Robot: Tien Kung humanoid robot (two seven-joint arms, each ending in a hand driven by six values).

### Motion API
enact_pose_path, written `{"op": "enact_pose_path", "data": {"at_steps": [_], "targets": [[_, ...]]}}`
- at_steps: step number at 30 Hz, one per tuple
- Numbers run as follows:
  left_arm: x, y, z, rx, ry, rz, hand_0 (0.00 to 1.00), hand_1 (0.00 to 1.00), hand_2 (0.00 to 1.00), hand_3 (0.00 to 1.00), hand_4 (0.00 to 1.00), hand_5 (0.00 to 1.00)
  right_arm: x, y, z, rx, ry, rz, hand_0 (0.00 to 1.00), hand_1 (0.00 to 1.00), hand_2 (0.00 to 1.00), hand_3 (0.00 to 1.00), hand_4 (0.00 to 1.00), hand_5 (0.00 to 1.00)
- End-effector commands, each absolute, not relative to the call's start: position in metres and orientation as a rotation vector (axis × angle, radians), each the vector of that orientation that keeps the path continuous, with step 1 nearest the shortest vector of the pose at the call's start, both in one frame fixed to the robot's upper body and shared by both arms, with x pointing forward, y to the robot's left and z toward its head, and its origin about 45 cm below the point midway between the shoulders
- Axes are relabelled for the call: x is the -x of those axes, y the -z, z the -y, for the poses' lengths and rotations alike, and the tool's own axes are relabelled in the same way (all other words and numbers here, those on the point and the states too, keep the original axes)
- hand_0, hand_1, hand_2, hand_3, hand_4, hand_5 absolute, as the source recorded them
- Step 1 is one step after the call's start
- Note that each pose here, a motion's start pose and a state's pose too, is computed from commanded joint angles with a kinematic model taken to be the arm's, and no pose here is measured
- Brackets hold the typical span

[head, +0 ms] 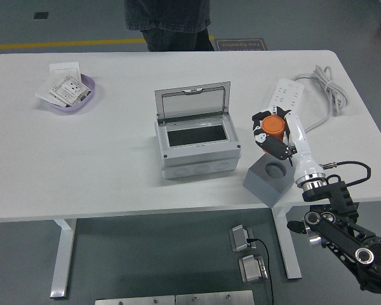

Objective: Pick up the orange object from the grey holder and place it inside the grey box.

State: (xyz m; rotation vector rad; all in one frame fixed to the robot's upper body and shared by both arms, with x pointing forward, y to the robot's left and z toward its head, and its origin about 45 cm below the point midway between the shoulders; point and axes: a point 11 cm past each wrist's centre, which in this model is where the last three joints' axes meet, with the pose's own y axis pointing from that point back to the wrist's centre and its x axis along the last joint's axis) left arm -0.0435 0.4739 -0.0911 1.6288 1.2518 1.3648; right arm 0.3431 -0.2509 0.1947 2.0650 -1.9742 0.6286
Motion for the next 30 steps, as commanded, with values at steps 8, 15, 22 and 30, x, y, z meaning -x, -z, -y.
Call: {"op": "enact_pose_path", "data": {"at_steps": [8,15,22,30], "targets": [[0.044,0.090,-0.475,-1.634,-1.363,-1.261,0.693,0.732,0.709,0.834,0.739,0.195,-0.363,-0.221,0.221,-2.040,-0.863,1.851,0.048,0.144,0.408,0.286,0.088,0.002],[0.043,0.090,-0.476,-1.636,-1.364,-1.260,0.694,0.735,0.711,0.835,0.738,0.195,-0.380,-0.231,0.186,-2.037,-1.009,1.697,0.002,0.053,0.362,0.242,0.044,0.002],[0.041,0.090,-0.477,-1.637,-1.366,-1.255,0.695,0.736,0.713,0.835,0.738,0.197,-0.395,-0.227,0.158,-2.022,-1.103,1.525,0.002,0.039,0.349,0.240,0.040,0.002],[0.038,0.089,-0.478,-1.638,-1.369,-1.246,0.696,0.737,0.716,0.835,0.738,0.198,-0.405,-0.220,0.135,-1.986,-1.264,1.259,0.002,0.046,0.337,0.239,0.056,0.002]]}}
